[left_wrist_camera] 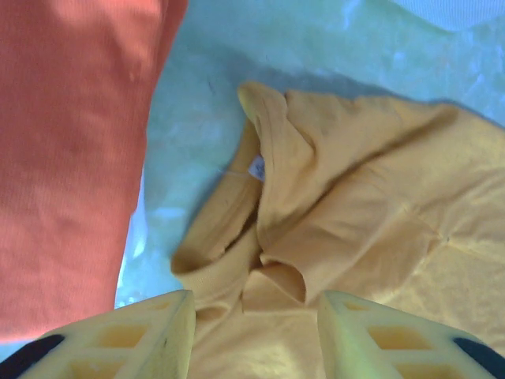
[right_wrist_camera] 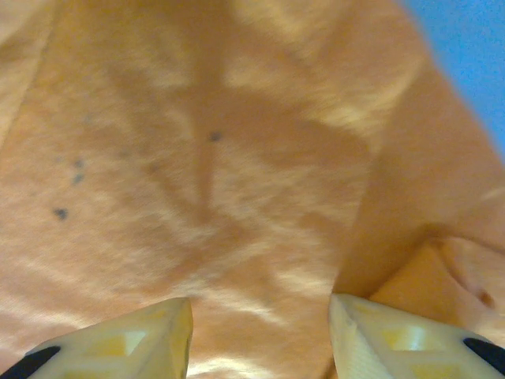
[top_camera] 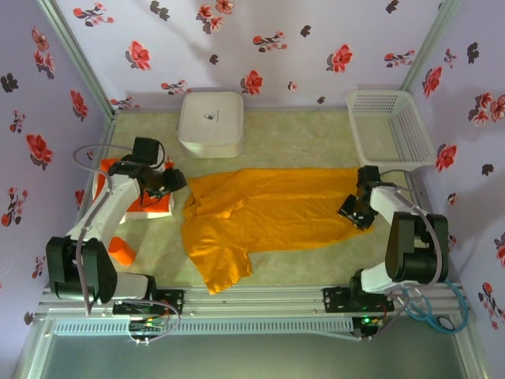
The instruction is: Fold and stack the t-shirts
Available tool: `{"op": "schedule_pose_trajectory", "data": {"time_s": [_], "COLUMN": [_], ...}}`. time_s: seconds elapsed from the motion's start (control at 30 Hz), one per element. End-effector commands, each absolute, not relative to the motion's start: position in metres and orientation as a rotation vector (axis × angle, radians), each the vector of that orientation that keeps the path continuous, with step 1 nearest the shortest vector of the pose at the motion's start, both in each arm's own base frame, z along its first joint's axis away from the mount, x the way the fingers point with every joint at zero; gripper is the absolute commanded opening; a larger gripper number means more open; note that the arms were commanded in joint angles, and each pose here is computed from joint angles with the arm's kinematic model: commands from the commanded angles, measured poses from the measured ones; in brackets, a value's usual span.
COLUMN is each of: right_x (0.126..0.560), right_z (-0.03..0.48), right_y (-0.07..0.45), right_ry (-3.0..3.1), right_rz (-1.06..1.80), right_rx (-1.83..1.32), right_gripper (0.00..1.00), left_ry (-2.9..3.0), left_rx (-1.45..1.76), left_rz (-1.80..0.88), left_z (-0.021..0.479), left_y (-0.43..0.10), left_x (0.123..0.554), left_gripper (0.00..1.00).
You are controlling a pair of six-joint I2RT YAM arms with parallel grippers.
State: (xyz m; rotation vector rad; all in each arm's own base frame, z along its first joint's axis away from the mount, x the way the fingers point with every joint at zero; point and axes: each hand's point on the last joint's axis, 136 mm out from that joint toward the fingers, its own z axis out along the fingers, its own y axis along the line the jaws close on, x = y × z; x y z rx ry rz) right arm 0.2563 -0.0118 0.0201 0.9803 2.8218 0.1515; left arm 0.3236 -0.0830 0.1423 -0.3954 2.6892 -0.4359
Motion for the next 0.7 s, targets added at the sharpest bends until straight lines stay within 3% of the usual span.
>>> {"op": "schedule_pose_trajectory", "data": {"time_s": [0.0, 0.2, 0.37, 0.67], "right_x": [0.247, 0.281, 0.304, 0.355], "right_z": [0.027, 0.055, 0.079, 0.087], "right_y": [-0.031, -0.009, 0.020, 0.044], "right_ry": [2.805, 2.750, 2.706, 2.664], "right_rz": [0.055, 0.229, 0.324, 0.375], "right_rx": [1.012, 0.903, 0.735, 0.664], "right_gripper": [0.49, 0.59, 0.67, 0.67], "left_ry": [2.668, 2.721, 2.759, 2.794], "left_rx": [-0.367, -0.381, -0.411, -0.471], "left_rz": [-0.425, -0.456, -0.446, -0.467], "left_z": [0.143, 0.118, 0.097, 0.069], "left_y": [-0.084, -0.095, -0.097, -0.105], "left_x": [0.347, 0.377, 0.388, 0.397], "left_gripper": [0.42, 0.37, 0.40, 0.40]}}
